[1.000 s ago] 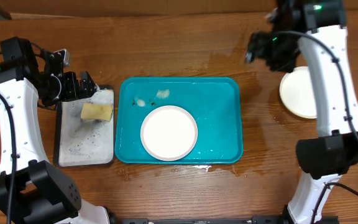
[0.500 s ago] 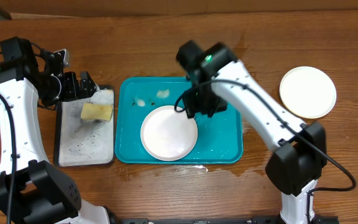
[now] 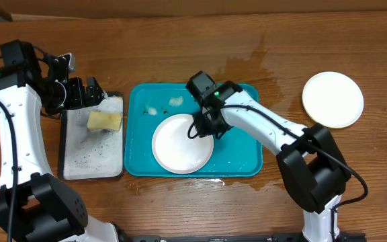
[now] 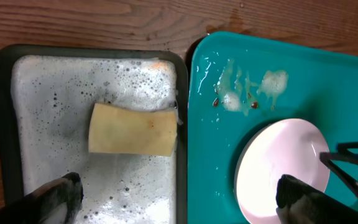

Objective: Clean dirty plates on tray and stack at the side
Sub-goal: 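Grip the white plate rim and lift it with the right gripper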

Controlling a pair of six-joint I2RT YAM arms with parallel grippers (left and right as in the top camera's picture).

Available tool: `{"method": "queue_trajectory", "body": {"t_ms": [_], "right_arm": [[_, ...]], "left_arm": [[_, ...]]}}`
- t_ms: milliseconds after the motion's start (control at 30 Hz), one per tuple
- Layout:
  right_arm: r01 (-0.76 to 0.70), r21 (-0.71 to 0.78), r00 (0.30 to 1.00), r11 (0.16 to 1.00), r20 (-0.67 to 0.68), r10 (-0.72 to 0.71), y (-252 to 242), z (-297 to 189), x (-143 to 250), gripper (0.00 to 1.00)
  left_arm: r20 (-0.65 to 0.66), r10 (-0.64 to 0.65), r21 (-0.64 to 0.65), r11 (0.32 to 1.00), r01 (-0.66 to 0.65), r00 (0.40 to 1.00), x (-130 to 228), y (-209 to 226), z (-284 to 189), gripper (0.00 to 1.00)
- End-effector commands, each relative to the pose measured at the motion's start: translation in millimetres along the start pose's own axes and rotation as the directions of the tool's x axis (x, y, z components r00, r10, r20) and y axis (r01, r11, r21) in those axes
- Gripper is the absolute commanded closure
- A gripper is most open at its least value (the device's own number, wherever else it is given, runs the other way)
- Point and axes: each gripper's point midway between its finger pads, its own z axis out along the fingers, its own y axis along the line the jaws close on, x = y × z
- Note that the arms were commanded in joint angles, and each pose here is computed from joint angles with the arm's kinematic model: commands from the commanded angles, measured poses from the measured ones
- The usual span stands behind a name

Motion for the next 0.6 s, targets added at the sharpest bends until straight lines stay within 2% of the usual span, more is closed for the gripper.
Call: {"method": "queue_trajectory", "body": {"t_ms": [0,100,133,167,200,367,500,567], "right_arm": [[-0.003,0.003,1.000,1.000,0.015,0.003,-3.5,4.7,6.0,0.59],[-0.002,0.002,1.000,1.000,0.022,0.002,-5.4,13.0,8.5,0.67],[-0.003,0.004,1.000,1.000,0.023,0.003,-6.4,13.8,8.5,0.76],[-0.003,0.006,1.000,1.000,0.029,0.002,-6.5,13.4,7.2,0.90],[-0.003,0.011,0.999,1.000,0.039,0.002,-6.9,12.0,4.4,0.96],[-0.032,0.031,0.989,0.999,0.146,0.027,-11.6,-30.3,-34.0,0.96],[-0.171,0.005,0.941,0.985,0.298,0.162,-38.9,-104.1,-82.2,0.96],[-0.240,-0.013,0.913,0.971,0.337,0.230,-59.4,-131.6,-93.3,0.96]], "left_arm": [[0.007,0.014,-0.004,1.000,-0.014,1.000,-4.1,-0.4,-0.4,0.00],[0.007,0.014,-0.004,1.000,-0.014,1.000,-4.1,-0.4,-0.4,0.00],[0.007,0.014,-0.004,1.000,-0.014,1.000,-4.1,-0.4,-0.4,0.00],[0.007,0.014,-0.003,1.000,-0.014,1.000,-4.1,-0.4,-0.4,0.00],[0.007,0.014,-0.004,1.000,-0.014,1.000,-4.1,-0.4,-0.4,0.00],[0.007,0.014,-0.003,1.000,-0.014,1.000,-4.1,-0.4,-0.4,0.00],[0.007,0.014,-0.004,1.000,-0.014,1.000,-4.1,-0.4,-0.4,0.00],[0.007,0.014,-0.004,1.000,-0.014,1.000,-4.1,-0.4,-0.4,0.01]]}}
